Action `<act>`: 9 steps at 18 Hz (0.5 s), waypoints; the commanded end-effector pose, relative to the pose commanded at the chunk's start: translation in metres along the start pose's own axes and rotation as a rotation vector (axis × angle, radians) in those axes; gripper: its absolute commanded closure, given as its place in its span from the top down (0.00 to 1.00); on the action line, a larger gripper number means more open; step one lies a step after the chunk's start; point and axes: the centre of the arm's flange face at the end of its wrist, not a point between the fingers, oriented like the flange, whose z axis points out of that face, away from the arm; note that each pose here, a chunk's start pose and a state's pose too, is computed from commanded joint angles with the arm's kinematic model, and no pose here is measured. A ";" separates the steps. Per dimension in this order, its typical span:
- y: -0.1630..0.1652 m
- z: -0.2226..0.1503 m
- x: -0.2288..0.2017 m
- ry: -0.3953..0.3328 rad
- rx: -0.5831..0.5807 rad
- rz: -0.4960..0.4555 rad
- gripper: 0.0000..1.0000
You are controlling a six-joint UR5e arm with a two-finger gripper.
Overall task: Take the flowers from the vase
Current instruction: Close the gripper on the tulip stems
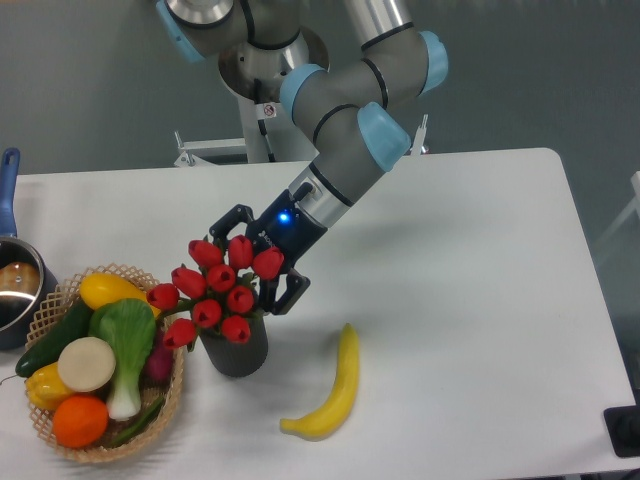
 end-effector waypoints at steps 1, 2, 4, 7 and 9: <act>0.000 0.000 0.000 0.000 0.000 0.000 0.90; -0.001 0.002 0.001 0.004 0.000 0.002 0.78; -0.001 0.002 0.001 0.004 0.000 0.002 0.68; -0.001 0.002 0.001 0.002 0.000 0.002 0.56; -0.002 0.001 0.001 0.001 0.002 0.003 0.54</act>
